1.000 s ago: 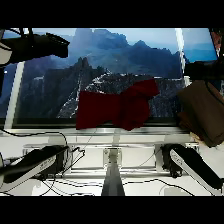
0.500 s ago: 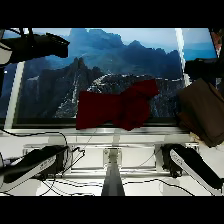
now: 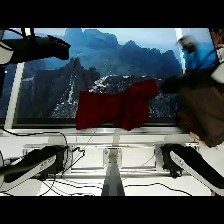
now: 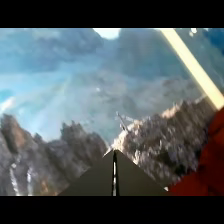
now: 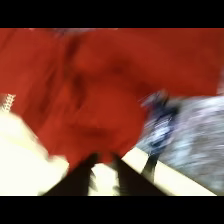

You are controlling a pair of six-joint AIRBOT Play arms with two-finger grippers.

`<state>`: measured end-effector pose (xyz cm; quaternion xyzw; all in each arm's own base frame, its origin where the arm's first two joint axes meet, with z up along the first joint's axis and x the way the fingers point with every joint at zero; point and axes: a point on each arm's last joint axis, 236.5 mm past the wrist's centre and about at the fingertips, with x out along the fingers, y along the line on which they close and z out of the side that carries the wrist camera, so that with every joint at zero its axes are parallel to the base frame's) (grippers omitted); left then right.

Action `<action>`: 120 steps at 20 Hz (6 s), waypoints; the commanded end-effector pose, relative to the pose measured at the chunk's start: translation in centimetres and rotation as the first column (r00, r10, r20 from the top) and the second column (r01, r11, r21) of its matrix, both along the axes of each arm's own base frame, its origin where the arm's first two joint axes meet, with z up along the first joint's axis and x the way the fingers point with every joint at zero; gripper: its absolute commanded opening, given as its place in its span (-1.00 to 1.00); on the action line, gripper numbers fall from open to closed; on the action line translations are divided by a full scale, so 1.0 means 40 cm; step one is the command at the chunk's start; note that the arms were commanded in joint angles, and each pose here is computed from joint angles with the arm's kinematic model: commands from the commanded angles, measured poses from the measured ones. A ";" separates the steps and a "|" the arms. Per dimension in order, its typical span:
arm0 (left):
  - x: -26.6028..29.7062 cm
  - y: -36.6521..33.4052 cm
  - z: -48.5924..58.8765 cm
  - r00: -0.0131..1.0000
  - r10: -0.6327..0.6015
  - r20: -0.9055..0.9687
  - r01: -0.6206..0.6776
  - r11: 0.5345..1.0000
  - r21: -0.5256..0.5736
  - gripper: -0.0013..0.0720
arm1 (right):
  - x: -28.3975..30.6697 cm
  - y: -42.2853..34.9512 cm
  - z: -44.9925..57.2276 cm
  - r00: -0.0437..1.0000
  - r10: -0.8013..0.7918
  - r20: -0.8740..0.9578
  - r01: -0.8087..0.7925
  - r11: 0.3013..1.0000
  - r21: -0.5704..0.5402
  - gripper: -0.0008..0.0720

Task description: Fold the clothes and pants, and hang the long-sleeved shirts on hangers.

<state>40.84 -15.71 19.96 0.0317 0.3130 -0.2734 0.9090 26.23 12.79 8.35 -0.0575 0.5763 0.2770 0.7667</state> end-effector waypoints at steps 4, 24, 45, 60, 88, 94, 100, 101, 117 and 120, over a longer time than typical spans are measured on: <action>-0.060 0.008 0.037 1.000 -0.023 0.001 0.023 1.000 0.010 -0.93 | -0.142 0.100 -0.260 0.846 0.533 -0.007 -0.523 0.826 -0.209 0.49; -0.296 0.159 0.078 0.999 -0.003 -0.037 0.013 0.963 0.269 -0.94 | -0.091 0.156 -0.389 0.760 0.650 -0.004 -0.616 0.717 -0.326 0.48; -0.284 0.155 0.059 0.997 0.021 -0.072 -0.003 0.969 0.248 -0.94 | -0.031 0.142 -0.389 0.925 0.375 0.065 -0.335 0.883 -0.330 0.26; -0.162 0.216 -0.099 0.943 0.289 -0.167 -0.275 0.956 0.104 -0.94 | 0.123 0.206 -0.190 0.950 0.164 0.264 -0.103 0.967 -0.231 -0.94; -0.537 -0.096 -0.704 0.718 0.010 -0.696 -0.251 0.937 -0.245 0.18 | 0.152 -0.283 -0.123 0.837 -0.546 0.048 0.548 0.834 -0.065 -0.94; -0.610 -0.126 -0.802 0.529 0.001 -0.849 -0.303 0.934 -0.188 0.19 | 0.152 -0.283 -0.123 0.837 -0.546 0.048 0.548 0.834 -0.065 -0.94; -0.582 -0.198 -0.776 0.564 -0.108 -0.818 -0.299 0.897 -0.325 -0.82 | 0.152 -0.283 -0.123 0.836 -0.546 0.050 0.548 0.834 -0.065 -0.94; -0.584 -0.210 -0.762 0.573 -0.142 -0.807 -0.279 0.892 -0.355 -0.93 | 0.153 -0.282 -0.121 0.836 -0.546 0.050 0.548 0.834 -0.063 -0.94; -0.151 0.242 0.412 0.882 0.299 0.365 -0.050 0.828 -0.558 -0.94 | 0.209 -0.333 0.623 0.540 -0.520 0.662 0.507 0.829 0.238 -0.94; -0.236 0.361 0.547 0.707 0.489 0.511 -0.155 0.812 -0.563 -0.94 | 0.158 -0.330 0.738 0.461 -0.502 0.732 0.471 0.837 0.278 -0.94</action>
